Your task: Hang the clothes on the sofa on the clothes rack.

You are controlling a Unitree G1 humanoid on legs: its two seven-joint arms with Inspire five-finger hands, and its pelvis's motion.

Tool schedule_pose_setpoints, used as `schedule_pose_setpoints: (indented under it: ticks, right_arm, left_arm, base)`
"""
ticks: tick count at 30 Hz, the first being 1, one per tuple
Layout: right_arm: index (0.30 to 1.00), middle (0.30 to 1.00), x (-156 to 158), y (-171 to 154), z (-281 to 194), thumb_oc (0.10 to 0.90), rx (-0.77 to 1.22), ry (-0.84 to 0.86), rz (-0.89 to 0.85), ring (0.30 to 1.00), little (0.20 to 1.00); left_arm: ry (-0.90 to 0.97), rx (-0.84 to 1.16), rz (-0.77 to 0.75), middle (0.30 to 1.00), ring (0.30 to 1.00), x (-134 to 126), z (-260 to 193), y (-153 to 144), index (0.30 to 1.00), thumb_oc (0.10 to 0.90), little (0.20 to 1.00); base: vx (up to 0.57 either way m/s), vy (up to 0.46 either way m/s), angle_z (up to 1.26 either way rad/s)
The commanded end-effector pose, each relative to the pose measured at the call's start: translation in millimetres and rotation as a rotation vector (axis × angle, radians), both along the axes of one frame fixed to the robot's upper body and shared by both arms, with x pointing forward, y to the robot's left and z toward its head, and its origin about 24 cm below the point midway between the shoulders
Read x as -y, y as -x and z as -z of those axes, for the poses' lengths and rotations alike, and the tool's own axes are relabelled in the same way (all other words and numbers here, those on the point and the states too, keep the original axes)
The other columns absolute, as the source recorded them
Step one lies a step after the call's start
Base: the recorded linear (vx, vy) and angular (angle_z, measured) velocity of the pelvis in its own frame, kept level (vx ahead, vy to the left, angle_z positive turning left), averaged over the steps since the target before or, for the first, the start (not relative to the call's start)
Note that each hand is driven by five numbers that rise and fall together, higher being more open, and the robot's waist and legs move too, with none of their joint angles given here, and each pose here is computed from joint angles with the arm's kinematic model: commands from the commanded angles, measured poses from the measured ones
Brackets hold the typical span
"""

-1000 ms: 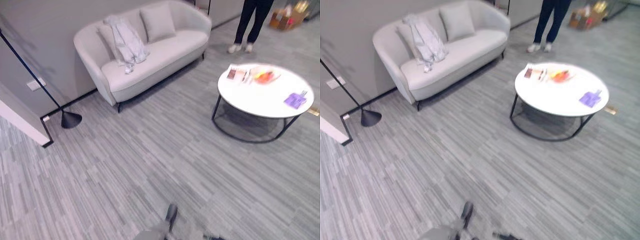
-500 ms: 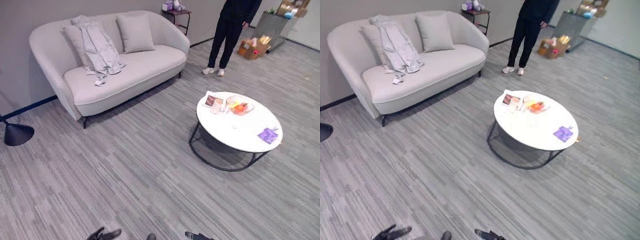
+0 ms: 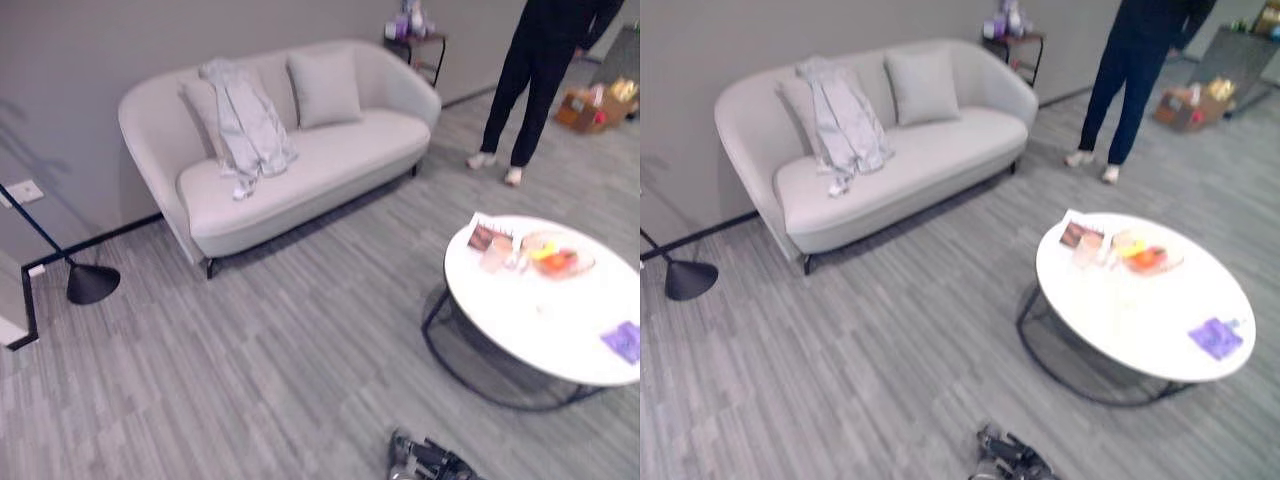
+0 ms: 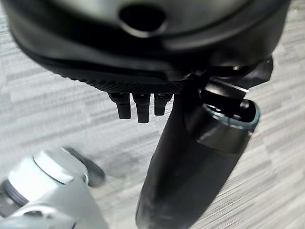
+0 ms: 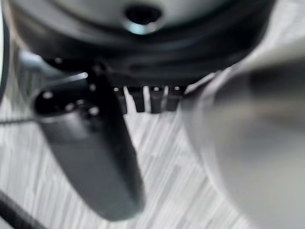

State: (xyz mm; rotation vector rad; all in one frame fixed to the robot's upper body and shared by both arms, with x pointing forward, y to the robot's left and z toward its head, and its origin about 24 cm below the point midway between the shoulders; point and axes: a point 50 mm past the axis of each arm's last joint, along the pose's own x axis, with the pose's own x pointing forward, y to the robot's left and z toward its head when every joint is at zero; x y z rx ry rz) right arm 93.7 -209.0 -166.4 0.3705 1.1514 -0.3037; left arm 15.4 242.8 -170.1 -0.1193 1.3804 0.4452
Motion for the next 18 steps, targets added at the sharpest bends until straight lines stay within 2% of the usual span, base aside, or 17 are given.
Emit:
schedule_pose_setpoints:
  ticks: [1,5,9,12,14,17,18]
  right_arm:
    - [0.900,0.900,-22.9,-2.6,2.3,0.800,0.006,-0.037,-0.147,0.900,0.900]
    - [0.900,0.900,-26.7,-27.3,-5.3,0.800,0.083,0.046,-0.390,0.900,0.900]
    - [0.900,0.900,-24.6,-45.9,-11.4,0.800,0.118,0.092,-0.458,0.900,0.900]
    - [0.900,0.900,-15.7,-48.0,-13.0,0.800,0.113,0.124,-0.457,0.900,0.900]
    - [0.900,0.900,-8.0,-50.8,-14.7,0.800,0.121,0.159,-0.387,0.900,0.900]
    - [0.900,0.900,-10.2,-60.4,-17.9,0.800,0.149,0.170,-0.360,0.900,0.900]
    - [0.900,0.900,-15.2,-70.9,-21.3,0.800,0.180,0.170,-0.320,0.900,0.900]
  left_arm:
    - [-0.013,0.100,0.004,0.900,0.900,0.3,-2.6,-33.9,0.900,0.800,0.900]
    - [-0.029,0.148,0.007,0.900,0.900,-1.3,-4.8,-48.3,0.900,0.800,0.900]
    - [-0.040,0.178,0.034,0.900,0.900,-3.0,-7.1,-59.7,0.900,0.800,0.900]
    - [-0.046,0.157,-0.006,0.900,0.900,-7.2,-6.4,-48.8,0.900,0.800,0.900]
    - [-0.053,0.105,-0.059,0.900,0.900,-11.6,-5.1,-28.7,0.900,0.800,0.900]
    - [-0.060,0.073,-0.099,0.900,0.900,-14.9,-4.9,-14.3,0.900,0.800,0.900]
    - [-0.060,0.023,-0.157,0.900,0.900,-17.0,-4.9,4.6,0.900,0.800,0.900]
  base:
    - [0.36,-0.230,0.27]
    - [0.32,-0.229,0.42]
    - [0.21,-0.206,0.29]
    - [0.24,0.002,0.40]
    - [0.42,0.140,0.37]
    - [0.44,0.126,-0.30]
    - [0.29,0.095,-0.35]
